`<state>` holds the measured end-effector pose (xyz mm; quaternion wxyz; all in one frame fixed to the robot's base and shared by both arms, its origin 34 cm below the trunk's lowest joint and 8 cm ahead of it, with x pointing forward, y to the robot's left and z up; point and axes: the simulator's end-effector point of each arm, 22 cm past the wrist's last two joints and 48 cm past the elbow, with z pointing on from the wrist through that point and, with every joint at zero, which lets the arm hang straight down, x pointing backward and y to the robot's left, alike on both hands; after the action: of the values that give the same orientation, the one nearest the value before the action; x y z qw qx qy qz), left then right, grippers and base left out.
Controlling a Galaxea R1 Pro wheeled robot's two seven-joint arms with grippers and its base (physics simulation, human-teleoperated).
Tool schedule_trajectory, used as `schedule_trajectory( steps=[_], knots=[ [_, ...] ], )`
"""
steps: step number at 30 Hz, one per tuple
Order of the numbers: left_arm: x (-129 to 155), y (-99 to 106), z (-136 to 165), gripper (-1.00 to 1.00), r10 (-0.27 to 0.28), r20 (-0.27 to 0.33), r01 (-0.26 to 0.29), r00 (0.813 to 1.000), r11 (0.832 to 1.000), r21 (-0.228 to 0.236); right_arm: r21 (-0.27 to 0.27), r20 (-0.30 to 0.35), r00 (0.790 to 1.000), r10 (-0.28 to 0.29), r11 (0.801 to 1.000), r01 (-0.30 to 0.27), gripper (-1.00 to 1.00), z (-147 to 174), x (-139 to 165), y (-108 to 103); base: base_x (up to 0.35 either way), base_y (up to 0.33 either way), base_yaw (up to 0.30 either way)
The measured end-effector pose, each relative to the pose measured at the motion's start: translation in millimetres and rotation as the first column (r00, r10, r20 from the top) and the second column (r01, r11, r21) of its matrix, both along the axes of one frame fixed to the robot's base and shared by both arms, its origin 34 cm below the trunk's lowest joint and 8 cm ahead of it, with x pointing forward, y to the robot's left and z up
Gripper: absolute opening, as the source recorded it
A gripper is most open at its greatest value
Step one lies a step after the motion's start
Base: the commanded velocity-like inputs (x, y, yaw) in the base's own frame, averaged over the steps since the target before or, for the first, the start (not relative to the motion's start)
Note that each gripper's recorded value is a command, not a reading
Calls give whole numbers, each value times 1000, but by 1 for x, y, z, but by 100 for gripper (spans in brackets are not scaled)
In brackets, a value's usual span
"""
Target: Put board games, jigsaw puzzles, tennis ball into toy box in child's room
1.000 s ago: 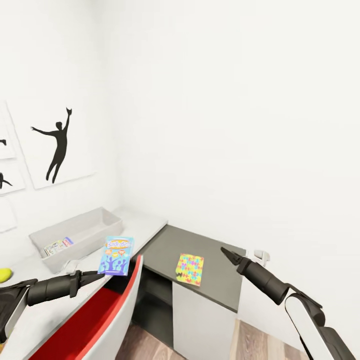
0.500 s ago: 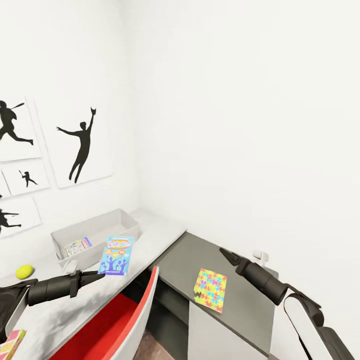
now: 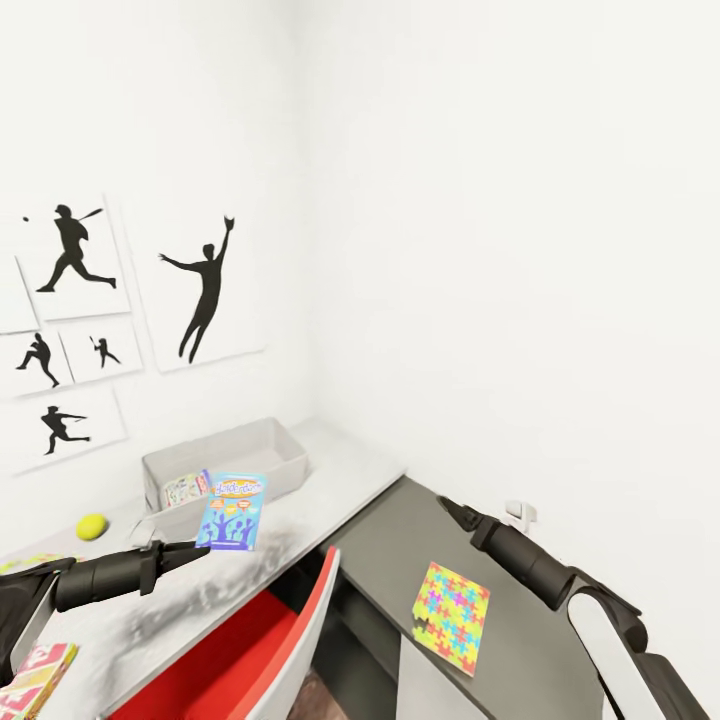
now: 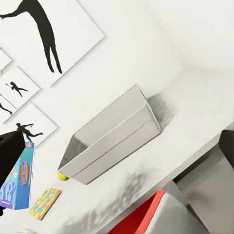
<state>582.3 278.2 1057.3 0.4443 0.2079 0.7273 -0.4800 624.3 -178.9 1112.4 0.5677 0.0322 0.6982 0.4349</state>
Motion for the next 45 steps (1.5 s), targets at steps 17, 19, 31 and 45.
schedule_trajectory(
  steps=[17,19,31,45],
  knots=[
    [0,0,0,-100,0,-1,0,1000,1000,1,-1,0,1000,0,1000,0,100,0,0,0,18,-4,290],
    [0,0,0,-100,0,-1,0,1000,1000,1,0,0,1000,1,1000,-1,100,0,0,0,144,0,290],
    [0,0,0,-100,0,0,0,1000,1000,1,0,0,1000,2,1000,-2,100,0,0,0,174,0,290],
    [0,1,0,-100,1,0,-1,1000,1000,1,0,1,1000,1,1000,-1,100,1,0,0,215,0,254]
  ],
)
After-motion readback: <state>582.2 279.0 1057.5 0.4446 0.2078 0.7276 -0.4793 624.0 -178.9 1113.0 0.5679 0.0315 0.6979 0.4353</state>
